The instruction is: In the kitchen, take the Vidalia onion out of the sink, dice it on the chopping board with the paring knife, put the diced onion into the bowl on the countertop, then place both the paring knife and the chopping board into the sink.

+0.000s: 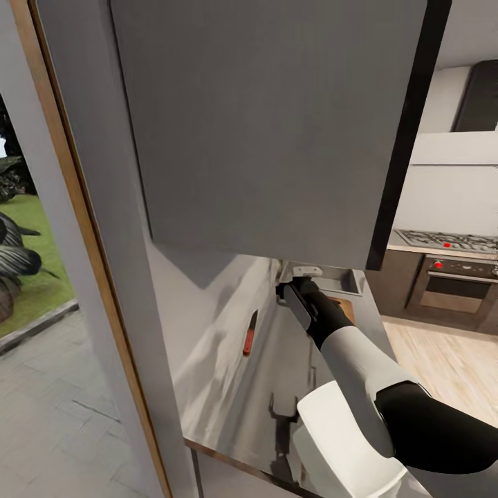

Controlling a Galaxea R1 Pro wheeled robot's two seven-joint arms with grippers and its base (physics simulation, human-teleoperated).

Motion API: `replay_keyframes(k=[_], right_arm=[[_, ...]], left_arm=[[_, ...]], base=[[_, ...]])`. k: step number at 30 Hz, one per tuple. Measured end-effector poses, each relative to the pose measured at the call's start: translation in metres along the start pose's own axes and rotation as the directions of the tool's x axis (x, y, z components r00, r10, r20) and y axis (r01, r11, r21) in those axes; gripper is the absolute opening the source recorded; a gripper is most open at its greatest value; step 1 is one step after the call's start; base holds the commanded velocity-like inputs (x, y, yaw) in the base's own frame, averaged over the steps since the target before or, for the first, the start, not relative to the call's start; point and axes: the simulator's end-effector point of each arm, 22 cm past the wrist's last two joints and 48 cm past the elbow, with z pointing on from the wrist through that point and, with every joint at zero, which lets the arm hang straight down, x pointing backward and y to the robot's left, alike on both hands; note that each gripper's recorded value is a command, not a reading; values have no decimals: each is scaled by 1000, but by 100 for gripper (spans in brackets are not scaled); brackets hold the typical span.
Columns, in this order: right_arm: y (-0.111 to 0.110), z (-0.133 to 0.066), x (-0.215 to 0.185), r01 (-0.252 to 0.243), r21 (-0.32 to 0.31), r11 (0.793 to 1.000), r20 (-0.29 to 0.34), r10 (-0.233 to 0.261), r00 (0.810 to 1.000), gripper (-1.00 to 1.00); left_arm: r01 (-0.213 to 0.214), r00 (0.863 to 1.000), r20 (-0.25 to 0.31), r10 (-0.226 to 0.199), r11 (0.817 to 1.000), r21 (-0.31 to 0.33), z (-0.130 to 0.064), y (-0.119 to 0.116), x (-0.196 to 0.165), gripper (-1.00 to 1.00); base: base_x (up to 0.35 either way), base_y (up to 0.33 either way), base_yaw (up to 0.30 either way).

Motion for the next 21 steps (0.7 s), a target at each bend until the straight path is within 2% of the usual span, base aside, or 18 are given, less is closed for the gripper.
replay_keyframes(k=[10,21], right_arm=[[0,3,4,1,0,1000,-7,-1,1000,100],[1,10,11,3,1,1000,-21,-3,1000,100]], left_arm=[[0,1000,-6,0,1000,0,1,0,2,100],[0,1000,-20,0,1000,-1,2,1,8,100]], base=[[0,0,-68],[0,0,-8]])
